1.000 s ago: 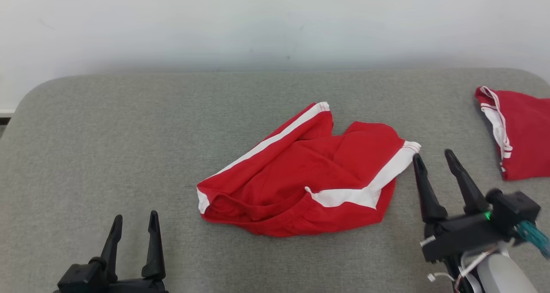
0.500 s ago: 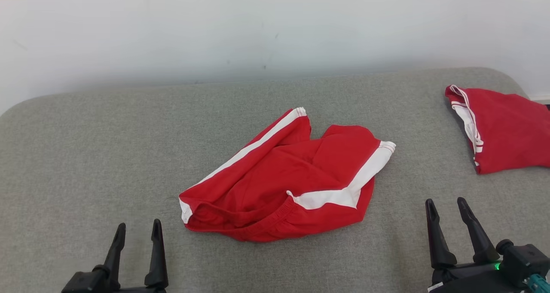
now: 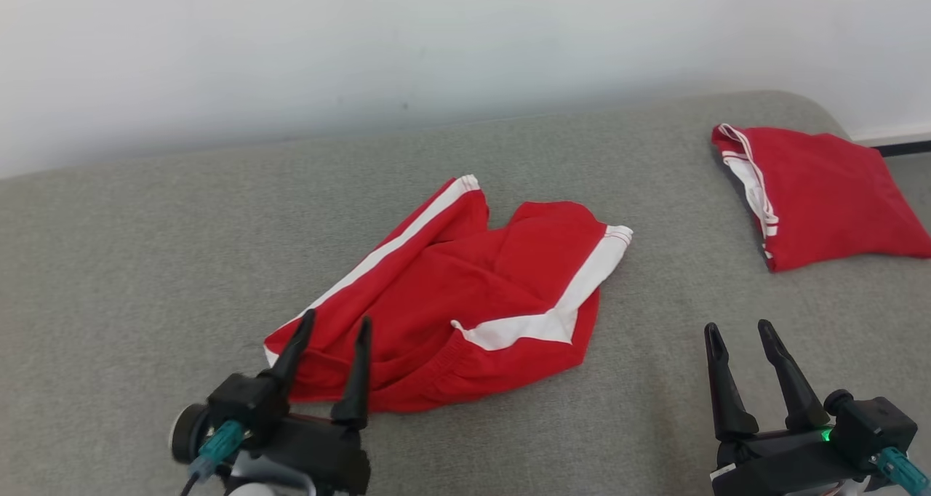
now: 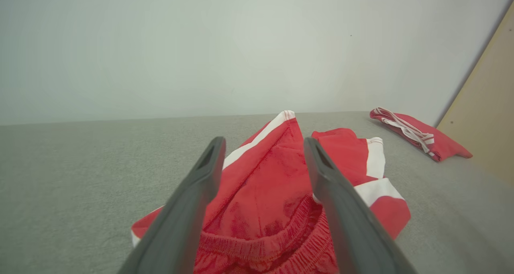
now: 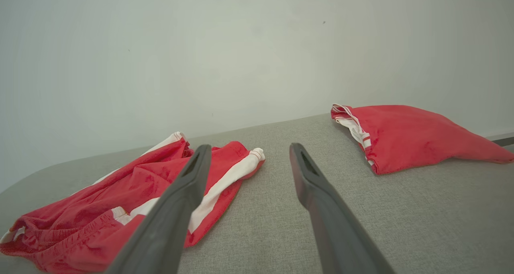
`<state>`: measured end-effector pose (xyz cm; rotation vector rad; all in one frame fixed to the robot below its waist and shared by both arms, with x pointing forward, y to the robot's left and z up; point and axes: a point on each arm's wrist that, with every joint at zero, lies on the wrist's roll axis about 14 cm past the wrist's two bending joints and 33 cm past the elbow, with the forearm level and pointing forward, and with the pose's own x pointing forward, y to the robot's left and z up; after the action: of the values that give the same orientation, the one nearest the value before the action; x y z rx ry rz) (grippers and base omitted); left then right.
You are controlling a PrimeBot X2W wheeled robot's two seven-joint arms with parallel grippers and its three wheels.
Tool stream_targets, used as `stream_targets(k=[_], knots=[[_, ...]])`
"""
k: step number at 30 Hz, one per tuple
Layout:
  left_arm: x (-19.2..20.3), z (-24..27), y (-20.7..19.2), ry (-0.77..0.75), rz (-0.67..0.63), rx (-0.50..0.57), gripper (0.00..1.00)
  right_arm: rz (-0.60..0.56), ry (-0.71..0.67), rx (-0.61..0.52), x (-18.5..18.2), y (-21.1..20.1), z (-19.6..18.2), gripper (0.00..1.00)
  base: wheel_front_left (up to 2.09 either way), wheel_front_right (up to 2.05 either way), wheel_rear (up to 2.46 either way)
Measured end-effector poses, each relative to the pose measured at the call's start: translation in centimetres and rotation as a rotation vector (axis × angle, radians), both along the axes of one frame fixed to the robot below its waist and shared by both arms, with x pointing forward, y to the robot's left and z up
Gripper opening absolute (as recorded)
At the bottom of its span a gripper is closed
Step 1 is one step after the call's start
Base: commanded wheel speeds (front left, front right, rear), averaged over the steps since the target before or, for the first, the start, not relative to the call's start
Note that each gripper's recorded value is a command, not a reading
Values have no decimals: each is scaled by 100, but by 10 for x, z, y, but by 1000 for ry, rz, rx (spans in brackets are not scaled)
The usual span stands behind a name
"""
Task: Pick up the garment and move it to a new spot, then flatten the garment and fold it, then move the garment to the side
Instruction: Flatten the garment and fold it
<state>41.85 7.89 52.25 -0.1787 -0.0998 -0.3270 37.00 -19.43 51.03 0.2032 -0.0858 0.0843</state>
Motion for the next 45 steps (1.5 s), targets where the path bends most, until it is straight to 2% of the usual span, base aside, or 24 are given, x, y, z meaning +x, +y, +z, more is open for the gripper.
stream_targets(k=[10, 17, 24, 25, 26, 27, 29, 30, 38, 45], knots=[[17, -37, -80, 146, -258, 105, 100, -94, 29, 18, -9, -26, -9, 100, 0, 0, 0], [18, -74, -106, 290, -351, 169, 100, -148, 52, 19, -15, -41, -15, 100, 0, 0, 0], [13, -101, -119, 413, -405, 186, 100, -186, 67, 20, -17, -52, -19, 100, 0, 0, 0], [13, -100, -120, 411, -406, 177, 97, -188, 69, 21, -17, -52, -20, 100, 0, 0, 0], [13, -101, -121, 413, -409, 173, 80, -190, 70, 21, -17, -52, -20, 100, 0, 0, 0], [12, -101, -122, 418, -413, 170, 56, -192, 70, 23, -17, -52, -21, 100, 0, 0, 0], [12, -100, -124, 411, -417, 157, 16, -193, 71, 25, -17, -52, -21, 100, 0, 0, 0], [11, -99, -125, 408, -420, 156, 0, -192, 71, 27, -16, -52, -21, 100, 0, 0, 0], [30, -54, -102, 237, -323, 50, 0, -141, 85, 37, -8, -35, -27, 100, 0, 0, 0], [6, -48, -67, 200, -238, 21, 0, -77, 83, 40, 2, -15, -28, 100, 0, 0, 0]])
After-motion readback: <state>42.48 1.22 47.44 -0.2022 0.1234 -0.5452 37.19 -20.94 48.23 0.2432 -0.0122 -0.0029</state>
